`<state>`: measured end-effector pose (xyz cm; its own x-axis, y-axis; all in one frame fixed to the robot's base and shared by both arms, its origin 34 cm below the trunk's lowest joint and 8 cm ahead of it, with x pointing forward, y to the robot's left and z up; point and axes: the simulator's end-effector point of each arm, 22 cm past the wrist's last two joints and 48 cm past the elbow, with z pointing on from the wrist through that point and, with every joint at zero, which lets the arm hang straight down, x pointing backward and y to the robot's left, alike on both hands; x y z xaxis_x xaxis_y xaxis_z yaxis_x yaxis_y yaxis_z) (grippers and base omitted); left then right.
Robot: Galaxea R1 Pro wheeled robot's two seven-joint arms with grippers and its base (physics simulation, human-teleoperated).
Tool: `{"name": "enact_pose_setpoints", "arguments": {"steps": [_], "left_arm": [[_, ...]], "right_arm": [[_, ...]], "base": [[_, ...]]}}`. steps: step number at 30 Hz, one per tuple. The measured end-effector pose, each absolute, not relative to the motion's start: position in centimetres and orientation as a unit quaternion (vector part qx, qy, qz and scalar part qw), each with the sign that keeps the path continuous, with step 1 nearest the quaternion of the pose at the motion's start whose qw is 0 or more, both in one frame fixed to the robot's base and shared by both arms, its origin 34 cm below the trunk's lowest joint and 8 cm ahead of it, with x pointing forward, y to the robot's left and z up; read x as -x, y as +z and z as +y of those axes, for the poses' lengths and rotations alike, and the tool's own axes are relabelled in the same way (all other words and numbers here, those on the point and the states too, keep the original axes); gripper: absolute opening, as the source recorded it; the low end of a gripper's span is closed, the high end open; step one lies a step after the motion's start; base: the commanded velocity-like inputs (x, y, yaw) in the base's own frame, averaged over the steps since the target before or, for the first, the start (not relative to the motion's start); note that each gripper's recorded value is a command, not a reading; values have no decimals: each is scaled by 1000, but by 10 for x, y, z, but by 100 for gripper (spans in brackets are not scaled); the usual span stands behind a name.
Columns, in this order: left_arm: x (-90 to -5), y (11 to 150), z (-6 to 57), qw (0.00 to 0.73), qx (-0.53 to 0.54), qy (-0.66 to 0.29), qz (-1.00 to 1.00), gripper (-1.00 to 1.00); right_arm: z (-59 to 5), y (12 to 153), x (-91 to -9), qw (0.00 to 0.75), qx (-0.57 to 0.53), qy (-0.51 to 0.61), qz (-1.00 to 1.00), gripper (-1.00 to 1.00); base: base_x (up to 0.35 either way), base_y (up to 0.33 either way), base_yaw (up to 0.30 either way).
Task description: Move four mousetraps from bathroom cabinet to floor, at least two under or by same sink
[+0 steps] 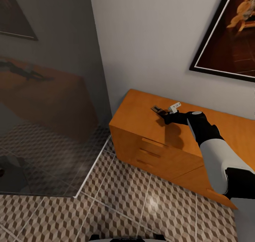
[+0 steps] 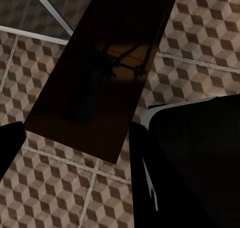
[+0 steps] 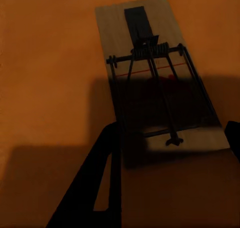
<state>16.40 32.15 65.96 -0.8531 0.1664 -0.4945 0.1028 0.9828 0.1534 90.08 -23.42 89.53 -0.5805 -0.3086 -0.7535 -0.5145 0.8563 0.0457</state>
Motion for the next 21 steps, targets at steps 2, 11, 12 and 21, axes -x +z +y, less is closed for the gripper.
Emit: {"name": "enact_pose_setpoints", "arguments": {"steps": [2,11,12,21], "left_arm": [[-165,660,322,263,-70,61,960,-100],[-170,661,322,270,-70,61,958,-100],[-171,661,322,271,-69,61,958,-100],[-176,662,322,278,-69,62,956,-100]], "right_arm": [[-234,895,-900,393,233,132,880,-100],[-235,905,-900,395,237,128,878,-100],[-235,906,-900,396,237,128,878,-100],[-235,917,-902,402,237,126,875,-100]], "base": [[0,0,0],[0,0,0],[0,0,0],[0,0,0]]}}
